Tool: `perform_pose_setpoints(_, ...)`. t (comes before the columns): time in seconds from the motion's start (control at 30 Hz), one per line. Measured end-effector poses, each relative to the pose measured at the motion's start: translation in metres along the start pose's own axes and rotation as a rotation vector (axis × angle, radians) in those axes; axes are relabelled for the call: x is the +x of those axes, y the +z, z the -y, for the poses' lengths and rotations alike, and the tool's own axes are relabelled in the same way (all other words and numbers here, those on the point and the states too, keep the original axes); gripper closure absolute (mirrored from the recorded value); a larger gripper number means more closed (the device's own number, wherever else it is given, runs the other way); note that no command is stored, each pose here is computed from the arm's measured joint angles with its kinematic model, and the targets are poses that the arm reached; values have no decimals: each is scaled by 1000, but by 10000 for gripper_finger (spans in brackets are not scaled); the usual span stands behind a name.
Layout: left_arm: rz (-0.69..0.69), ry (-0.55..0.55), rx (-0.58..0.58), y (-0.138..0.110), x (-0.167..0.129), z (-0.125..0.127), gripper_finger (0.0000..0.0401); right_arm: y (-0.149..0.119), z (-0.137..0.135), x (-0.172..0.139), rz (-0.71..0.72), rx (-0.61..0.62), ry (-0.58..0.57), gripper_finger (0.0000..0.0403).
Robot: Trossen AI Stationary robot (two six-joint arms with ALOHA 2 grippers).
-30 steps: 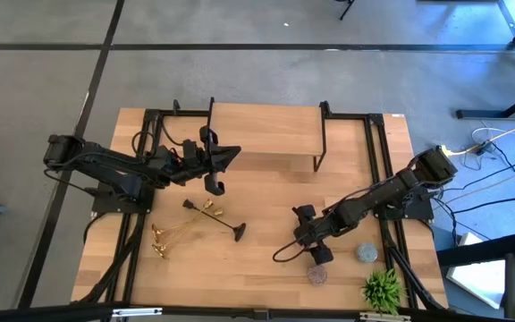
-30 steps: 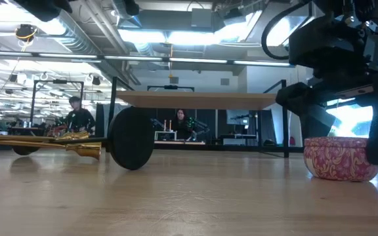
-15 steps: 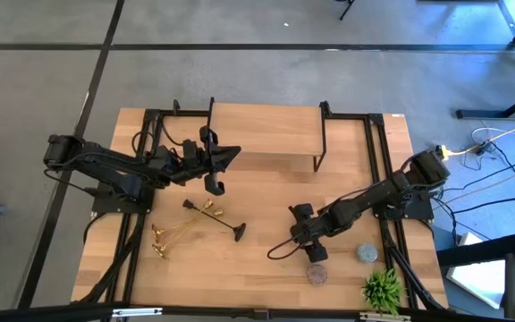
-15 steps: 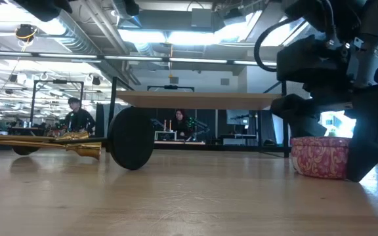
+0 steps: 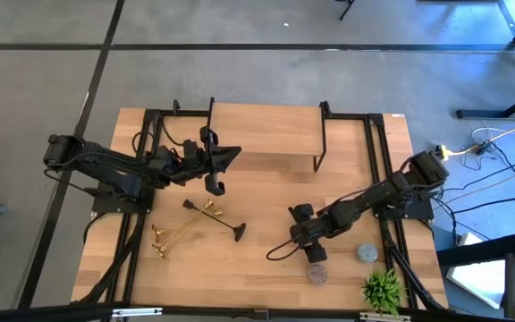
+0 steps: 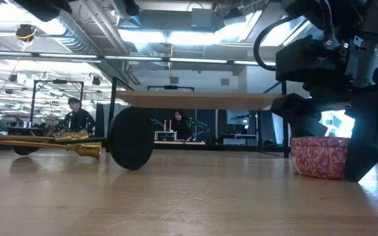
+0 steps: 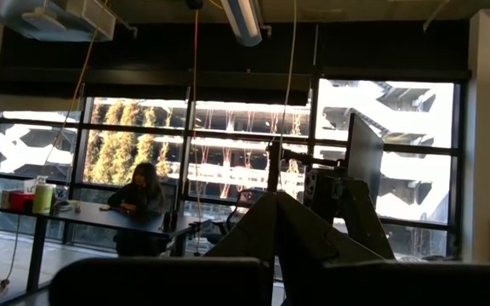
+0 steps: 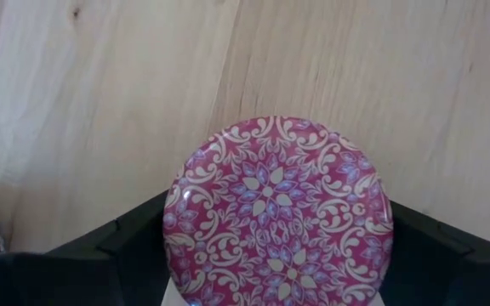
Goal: Pick & Place candle stick holders
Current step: Put the pink scented candle on the shelf
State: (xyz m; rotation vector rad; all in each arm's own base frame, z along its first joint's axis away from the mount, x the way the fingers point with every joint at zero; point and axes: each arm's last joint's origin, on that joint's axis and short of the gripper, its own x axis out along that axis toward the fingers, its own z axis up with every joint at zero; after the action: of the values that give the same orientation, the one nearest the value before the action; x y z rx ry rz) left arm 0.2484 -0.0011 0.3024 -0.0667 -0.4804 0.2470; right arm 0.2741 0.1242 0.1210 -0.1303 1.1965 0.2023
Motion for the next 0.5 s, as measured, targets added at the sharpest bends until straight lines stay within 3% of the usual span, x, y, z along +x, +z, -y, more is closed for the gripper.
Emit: perform_pose_setpoints(0.5,-6,0,0,-1,0,0,397,2,1,-5,25,31,-14,96)
